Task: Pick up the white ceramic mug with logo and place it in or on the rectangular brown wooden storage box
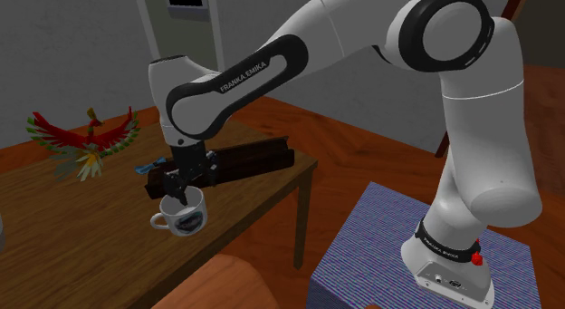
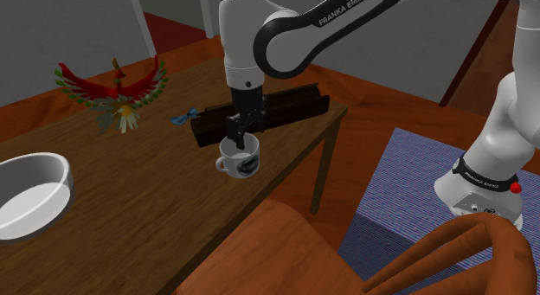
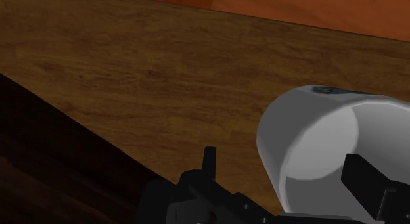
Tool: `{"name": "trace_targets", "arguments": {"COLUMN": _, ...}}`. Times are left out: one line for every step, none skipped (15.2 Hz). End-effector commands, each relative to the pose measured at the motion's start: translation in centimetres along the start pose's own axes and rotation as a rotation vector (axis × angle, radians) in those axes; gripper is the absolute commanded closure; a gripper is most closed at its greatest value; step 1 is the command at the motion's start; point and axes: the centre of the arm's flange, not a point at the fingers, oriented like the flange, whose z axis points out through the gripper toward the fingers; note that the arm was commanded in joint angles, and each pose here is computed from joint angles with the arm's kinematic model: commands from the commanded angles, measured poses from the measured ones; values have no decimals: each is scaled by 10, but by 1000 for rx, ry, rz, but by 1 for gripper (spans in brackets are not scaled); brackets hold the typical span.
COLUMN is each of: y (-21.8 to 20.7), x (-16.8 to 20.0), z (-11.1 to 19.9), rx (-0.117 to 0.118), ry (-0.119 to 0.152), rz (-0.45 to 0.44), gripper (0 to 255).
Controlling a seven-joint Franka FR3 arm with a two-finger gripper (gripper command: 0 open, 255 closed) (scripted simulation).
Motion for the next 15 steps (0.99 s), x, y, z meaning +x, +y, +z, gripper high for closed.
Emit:
{"name": "trace_targets", "arguments": {"y": 0, "x": 0, "z": 2, "rx": 0, "ry": 1, "rz": 0, "gripper": 0}}
{"name": "trace_targets", "arguments": {"y": 0, "x": 0, "z": 2, "rx": 0, "ry": 1, "rz": 0, "gripper": 0}}
{"name": "trace_targets", "arguments": {"y": 0, "x": 0, "z": 2, "rx": 0, "ry": 1, "rz": 0, "gripper": 0}}
{"name": "trace_targets", "arguments": {"y": 0, "x": 0, "z": 2, "rx": 0, "ry": 1, "rz": 0, "gripper": 0}}
{"name": "trace_targets", "arguments": {"y": 0, "x": 0, "z": 2, "rx": 0, "ry": 1, "rz": 0, "gripper": 0}}
{"name": "trace_targets", "arguments": {"y": 0, "x": 0, "z": 2, "rx": 0, "ry": 1, "rz": 0, "gripper": 0}}
{"name": "trace_targets", "arguments": {"y": 0, "x": 0, "z": 2, "rx": 0, "ry": 1, "rz": 0, "gripper": 0}}
{"name": "trace_targets", "arguments": {"y": 0, "x": 0, "z": 2, "rx": 0, "ry": 1, "rz": 0, "gripper": 255}}
{"name": "trace_targets", "arguments": {"y": 0, "x": 0, "z": 2, "rx": 0, "ry": 1, "rz": 0, "gripper": 255}}
{"name": "trace_targets", "arguments": {"y": 0, "x": 0, "z": 2, "rx": 0, "ry": 1, "rz": 0, "gripper": 255}}
{"name": "trace_targets", "arguments": {"y": 0, "x": 0, "z": 2, "rx": 0, "ry": 1, "rz": 0, "gripper": 255}}
{"name": "trace_targets", "arguments": {"y": 0, "x": 0, "z": 2, "rx": 0, "ry": 1, "rz": 0, "gripper": 255}}
{"name": "trace_targets", "arguments": {"y": 0, "x": 0, "z": 2, "rx": 0, "ry": 1, "rz": 0, "gripper": 255}}
{"name": "trace_targets", "arguments": {"y": 0, "x": 0, "z": 2, "rx": 0, "ry": 1, "rz": 0, "gripper": 255}}
{"name": "trace_targets", "arguments": {"y": 0, "x": 0, "z": 2, "rx": 0, "ry": 1, "rz": 0, "gripper": 255}}
